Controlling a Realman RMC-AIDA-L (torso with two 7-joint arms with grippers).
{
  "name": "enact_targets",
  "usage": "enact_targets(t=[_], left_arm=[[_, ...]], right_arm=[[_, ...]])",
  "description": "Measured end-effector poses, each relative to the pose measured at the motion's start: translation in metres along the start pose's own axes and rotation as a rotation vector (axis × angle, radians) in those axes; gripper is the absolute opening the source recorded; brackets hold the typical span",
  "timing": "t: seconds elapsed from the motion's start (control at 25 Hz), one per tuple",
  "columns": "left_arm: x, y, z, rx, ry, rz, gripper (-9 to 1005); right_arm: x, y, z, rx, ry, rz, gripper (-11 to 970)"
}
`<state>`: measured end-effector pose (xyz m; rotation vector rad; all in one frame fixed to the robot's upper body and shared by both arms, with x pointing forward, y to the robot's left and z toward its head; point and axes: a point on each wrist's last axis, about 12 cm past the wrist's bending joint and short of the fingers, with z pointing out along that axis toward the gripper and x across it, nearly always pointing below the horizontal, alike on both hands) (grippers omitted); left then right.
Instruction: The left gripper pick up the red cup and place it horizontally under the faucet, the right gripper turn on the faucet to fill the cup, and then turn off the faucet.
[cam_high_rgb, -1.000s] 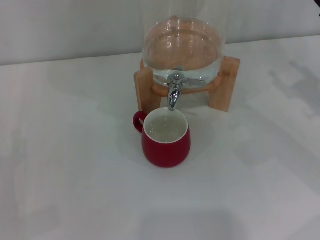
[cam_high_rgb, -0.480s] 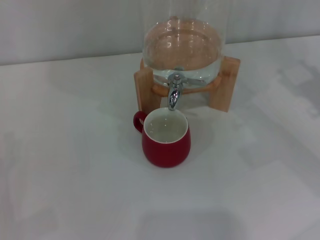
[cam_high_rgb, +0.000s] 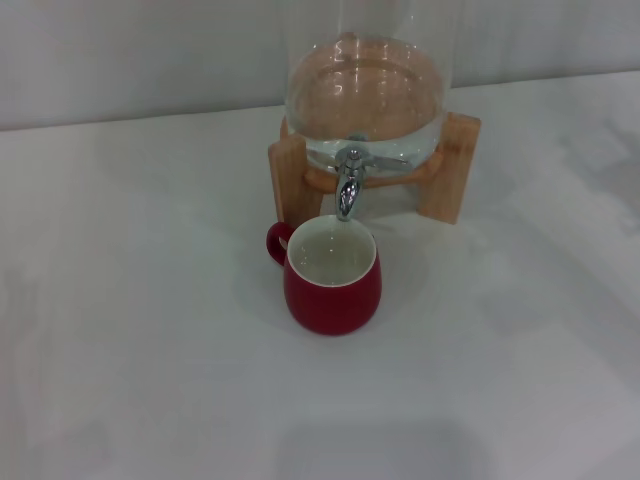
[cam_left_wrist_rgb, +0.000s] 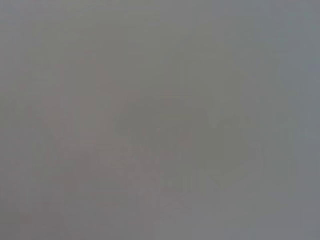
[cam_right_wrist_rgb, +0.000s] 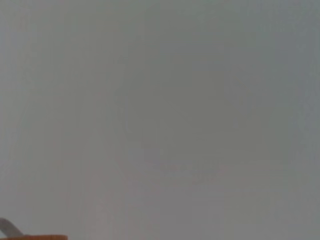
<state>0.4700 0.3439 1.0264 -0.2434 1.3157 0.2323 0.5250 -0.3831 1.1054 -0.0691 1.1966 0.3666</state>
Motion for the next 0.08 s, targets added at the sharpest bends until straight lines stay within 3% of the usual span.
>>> enact_targets(t=[0.08], left_arm=[[0.0000,-0.0001,-0.0001,0.000,0.000,0.001,874]], right_arm=[[0.0019,0.0005,0.0004,-0.002,0.014,0.001,813]])
